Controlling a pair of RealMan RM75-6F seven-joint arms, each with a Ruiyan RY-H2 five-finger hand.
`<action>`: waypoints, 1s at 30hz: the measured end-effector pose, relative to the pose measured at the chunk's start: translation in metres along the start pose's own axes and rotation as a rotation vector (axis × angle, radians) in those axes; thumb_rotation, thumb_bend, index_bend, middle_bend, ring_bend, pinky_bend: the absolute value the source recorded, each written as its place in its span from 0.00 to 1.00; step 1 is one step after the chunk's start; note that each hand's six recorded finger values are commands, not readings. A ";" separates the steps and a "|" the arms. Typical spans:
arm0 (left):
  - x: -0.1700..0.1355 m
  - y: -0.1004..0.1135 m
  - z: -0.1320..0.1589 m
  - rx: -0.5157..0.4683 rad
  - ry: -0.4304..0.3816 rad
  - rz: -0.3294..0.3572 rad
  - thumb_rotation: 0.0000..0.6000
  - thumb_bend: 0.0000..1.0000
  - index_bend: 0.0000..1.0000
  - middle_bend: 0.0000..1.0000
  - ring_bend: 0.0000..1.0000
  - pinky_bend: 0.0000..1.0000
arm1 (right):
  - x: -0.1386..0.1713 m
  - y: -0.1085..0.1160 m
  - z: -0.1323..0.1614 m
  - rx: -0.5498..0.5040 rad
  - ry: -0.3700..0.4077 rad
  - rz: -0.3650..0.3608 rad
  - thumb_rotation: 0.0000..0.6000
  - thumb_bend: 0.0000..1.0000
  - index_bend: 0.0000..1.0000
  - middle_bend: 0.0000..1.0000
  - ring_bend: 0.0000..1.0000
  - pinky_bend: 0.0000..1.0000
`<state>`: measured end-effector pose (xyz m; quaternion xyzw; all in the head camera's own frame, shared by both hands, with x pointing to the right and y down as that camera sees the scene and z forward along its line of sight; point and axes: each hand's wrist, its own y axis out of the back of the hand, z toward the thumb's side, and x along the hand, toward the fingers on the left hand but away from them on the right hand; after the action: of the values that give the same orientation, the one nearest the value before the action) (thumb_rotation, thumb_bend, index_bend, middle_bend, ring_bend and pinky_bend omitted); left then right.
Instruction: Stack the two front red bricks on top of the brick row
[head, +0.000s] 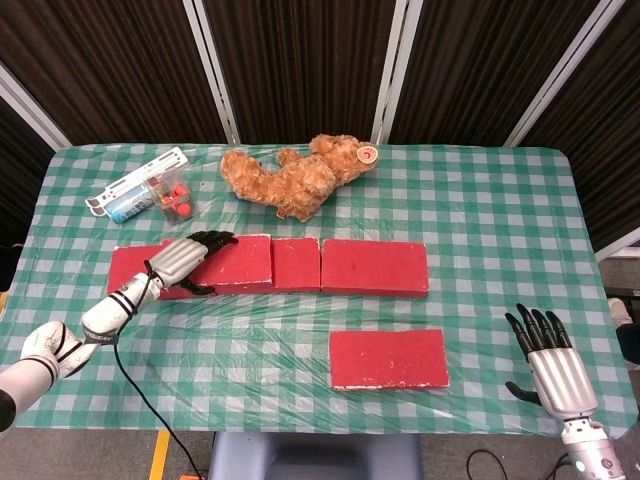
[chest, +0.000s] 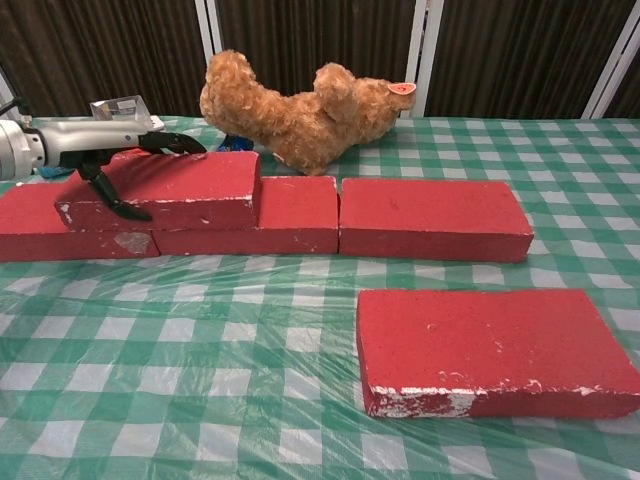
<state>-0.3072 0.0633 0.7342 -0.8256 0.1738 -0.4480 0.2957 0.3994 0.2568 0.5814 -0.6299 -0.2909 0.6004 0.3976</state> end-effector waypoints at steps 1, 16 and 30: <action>0.000 0.000 0.000 -0.002 0.003 -0.001 1.00 0.29 0.00 0.13 0.00 0.18 | 0.000 0.000 0.000 -0.001 0.000 0.000 1.00 0.15 0.00 0.00 0.00 0.00; -0.003 -0.001 -0.002 0.001 0.016 -0.007 1.00 0.27 0.00 0.00 0.00 0.13 | 0.000 0.000 0.000 0.001 -0.002 0.002 1.00 0.15 0.00 0.00 0.00 0.00; -0.005 0.000 -0.001 -0.003 0.024 -0.011 1.00 0.25 0.00 0.00 0.00 0.03 | 0.000 0.001 -0.001 -0.001 0.001 0.000 1.00 0.15 0.00 0.00 0.00 0.00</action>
<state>-0.3109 0.0657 0.7310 -0.8214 0.1735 -0.4594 0.2900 0.4000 0.2565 0.5804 -0.6305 -0.2911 0.5999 0.3973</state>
